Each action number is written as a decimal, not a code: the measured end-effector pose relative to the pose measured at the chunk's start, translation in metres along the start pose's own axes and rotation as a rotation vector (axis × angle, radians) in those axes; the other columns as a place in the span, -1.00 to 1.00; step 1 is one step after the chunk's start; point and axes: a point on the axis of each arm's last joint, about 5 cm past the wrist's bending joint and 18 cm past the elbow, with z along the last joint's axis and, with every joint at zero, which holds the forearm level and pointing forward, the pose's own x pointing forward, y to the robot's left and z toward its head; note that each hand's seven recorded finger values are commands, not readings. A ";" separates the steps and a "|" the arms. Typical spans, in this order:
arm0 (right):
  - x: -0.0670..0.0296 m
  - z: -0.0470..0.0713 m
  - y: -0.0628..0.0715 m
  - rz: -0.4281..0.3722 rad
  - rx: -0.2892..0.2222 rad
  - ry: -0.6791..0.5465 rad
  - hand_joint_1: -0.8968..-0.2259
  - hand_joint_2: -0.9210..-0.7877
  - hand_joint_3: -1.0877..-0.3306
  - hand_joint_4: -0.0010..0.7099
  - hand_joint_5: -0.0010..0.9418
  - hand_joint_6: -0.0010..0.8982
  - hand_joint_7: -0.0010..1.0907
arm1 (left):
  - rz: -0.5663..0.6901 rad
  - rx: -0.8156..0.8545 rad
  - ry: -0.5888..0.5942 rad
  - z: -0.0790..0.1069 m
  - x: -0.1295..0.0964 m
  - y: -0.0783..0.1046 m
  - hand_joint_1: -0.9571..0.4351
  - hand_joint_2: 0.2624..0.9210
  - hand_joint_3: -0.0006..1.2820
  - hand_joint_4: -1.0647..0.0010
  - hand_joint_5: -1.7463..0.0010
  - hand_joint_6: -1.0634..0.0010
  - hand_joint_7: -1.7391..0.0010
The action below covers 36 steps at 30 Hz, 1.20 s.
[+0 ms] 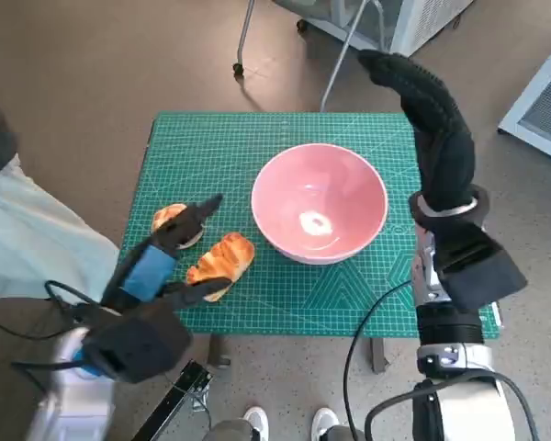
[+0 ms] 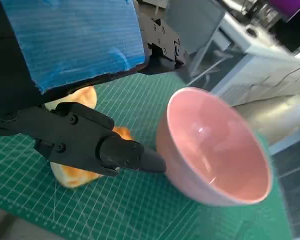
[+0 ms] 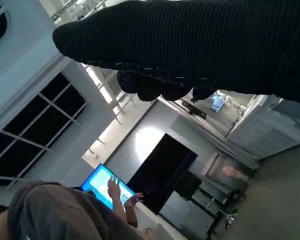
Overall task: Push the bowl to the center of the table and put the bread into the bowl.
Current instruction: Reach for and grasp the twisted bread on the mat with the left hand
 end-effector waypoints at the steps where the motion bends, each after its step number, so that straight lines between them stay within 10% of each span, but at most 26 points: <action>1: -0.0003 0.000 0.000 0.000 0.000 0.000 -0.18 -1.00 -0.33 -0.18 -0.94 -1.00 0.42 | -0.001 0.006 0.010 0.000 0.001 -0.002 -0.39 0.88 -1.00 0.62 0.98 0.42 0.95; 25: -0.0017 -0.001 0.001 0.000 0.000 0.002 -0.24 -1.00 -0.32 -0.18 -0.94 -1.00 0.36 | -0.069 0.154 0.273 -0.013 0.042 -0.039 -0.42 0.90 -1.00 0.60 0.99 0.40 0.96; 36: -0.0023 -0.001 0.001 -0.003 0.011 -0.002 -0.27 -1.00 -0.32 -0.21 -0.95 -1.00 0.36 | -0.083 0.193 0.382 -0.033 0.066 -0.053 -0.15 0.91 -1.00 0.28 0.91 0.18 0.88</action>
